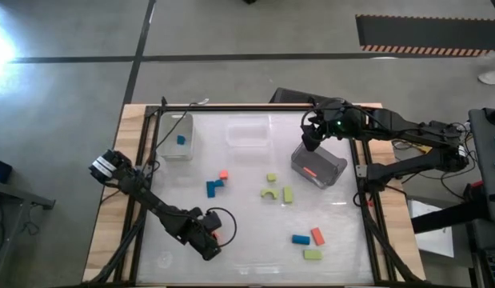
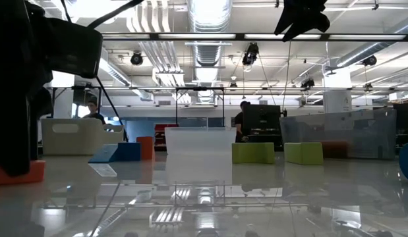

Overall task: Sort & place blocks by color
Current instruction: Put the orange block into the black bin

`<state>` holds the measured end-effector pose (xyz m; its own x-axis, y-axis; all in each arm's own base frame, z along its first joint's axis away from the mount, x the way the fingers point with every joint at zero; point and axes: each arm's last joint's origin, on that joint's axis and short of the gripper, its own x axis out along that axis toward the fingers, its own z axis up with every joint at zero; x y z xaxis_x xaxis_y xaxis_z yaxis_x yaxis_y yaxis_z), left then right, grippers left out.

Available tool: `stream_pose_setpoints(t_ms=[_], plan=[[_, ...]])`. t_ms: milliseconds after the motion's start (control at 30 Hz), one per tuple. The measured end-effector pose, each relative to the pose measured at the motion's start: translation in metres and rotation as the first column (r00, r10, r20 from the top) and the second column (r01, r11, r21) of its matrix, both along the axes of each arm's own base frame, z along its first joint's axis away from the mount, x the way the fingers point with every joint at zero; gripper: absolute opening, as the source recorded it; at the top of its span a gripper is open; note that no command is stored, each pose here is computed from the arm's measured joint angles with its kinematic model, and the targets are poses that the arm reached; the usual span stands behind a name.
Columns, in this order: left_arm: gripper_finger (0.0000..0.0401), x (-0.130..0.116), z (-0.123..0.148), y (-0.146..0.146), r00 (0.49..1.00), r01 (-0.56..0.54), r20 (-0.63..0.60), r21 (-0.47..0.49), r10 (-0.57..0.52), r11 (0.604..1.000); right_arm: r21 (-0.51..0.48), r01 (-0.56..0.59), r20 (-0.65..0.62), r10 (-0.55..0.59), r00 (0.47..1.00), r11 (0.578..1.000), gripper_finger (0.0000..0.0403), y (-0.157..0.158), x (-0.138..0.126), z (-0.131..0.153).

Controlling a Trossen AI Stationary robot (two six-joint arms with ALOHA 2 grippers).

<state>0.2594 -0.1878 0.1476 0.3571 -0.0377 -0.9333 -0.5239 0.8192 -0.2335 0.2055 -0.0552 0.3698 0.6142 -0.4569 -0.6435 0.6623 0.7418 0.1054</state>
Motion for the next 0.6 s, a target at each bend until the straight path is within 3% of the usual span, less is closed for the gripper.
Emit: stream_pose_setpoints(t_ms=[300,600], plan=[[0.0112,-0.004,0.013,0.004,1.0,0.018,0.026,0.0,-0.018,1.0,0.013,0.011,0.01,-0.011,1.0,1.0,0.0177,0.0,0.0,0.0],[0.0112,-0.008,0.073,0.025,0.967,0.04,0.252,-0.022,-0.034,0.999,0.041,-0.088,0.027,0.087,0.996,0.995,0.0177,0.017,0.005,0.0]])
